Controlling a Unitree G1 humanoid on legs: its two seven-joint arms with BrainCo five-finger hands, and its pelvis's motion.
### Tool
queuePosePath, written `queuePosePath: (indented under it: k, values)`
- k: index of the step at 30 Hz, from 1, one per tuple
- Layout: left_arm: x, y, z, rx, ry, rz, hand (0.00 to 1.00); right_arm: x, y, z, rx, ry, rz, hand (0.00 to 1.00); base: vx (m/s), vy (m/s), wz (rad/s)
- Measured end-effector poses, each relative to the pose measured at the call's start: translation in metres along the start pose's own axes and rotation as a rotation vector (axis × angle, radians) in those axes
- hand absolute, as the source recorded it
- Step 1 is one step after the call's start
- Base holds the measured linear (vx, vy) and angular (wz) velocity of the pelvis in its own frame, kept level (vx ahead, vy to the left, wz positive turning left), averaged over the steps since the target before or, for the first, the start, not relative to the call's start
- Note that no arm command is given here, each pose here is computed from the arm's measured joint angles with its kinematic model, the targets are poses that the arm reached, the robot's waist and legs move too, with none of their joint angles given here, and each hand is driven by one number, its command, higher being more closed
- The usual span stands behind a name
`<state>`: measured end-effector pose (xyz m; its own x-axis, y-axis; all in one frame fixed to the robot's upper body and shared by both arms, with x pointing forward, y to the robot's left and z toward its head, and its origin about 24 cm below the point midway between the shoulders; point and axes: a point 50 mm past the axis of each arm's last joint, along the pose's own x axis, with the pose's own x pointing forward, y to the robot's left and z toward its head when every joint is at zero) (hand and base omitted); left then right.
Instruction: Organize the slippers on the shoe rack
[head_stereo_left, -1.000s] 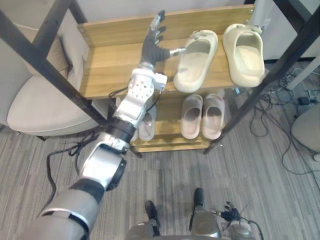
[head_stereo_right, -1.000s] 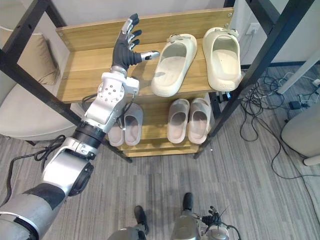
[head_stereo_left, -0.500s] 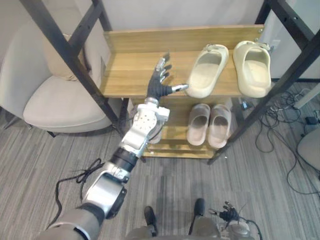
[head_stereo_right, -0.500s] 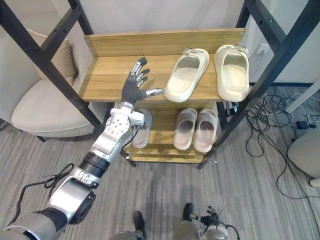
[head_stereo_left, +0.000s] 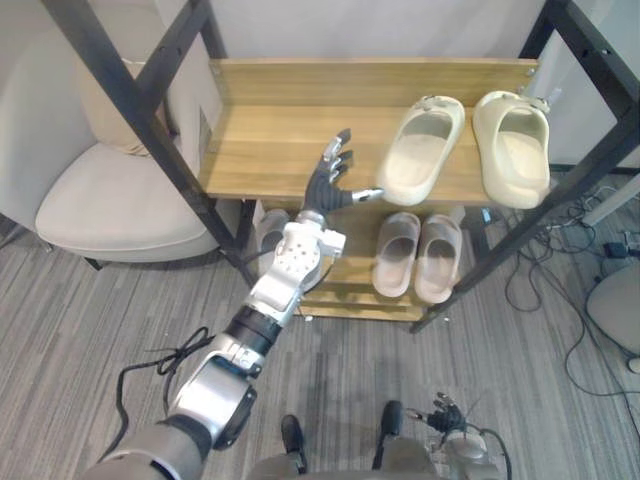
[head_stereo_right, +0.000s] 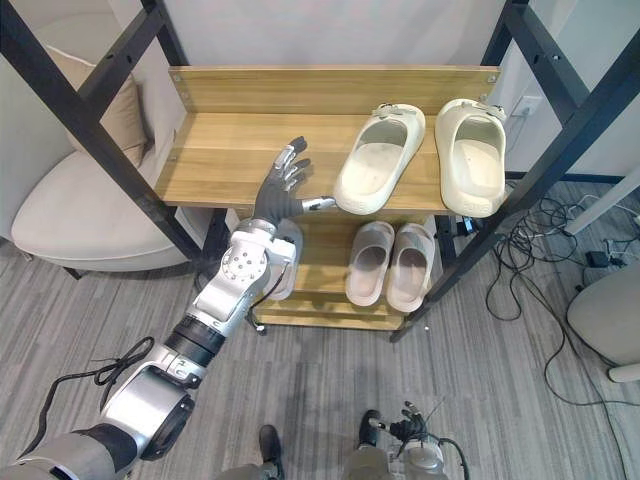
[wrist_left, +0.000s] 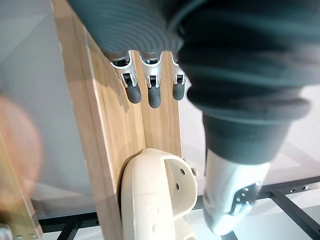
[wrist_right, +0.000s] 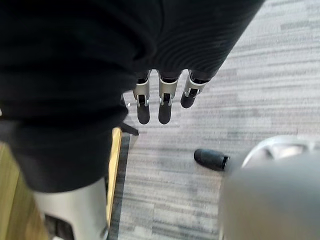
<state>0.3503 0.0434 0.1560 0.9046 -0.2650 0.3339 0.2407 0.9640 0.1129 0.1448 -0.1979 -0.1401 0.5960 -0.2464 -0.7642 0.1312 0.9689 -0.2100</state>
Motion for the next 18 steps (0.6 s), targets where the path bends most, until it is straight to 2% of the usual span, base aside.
queuePosePath:
  k: [18]
  values:
    - [0.015,-0.031,0.009,-0.003,-0.001,-0.074,0.0,0.001,0.002,0.002,0.079,0.008,-0.016,0.0,-0.02,0.011,-0.11]
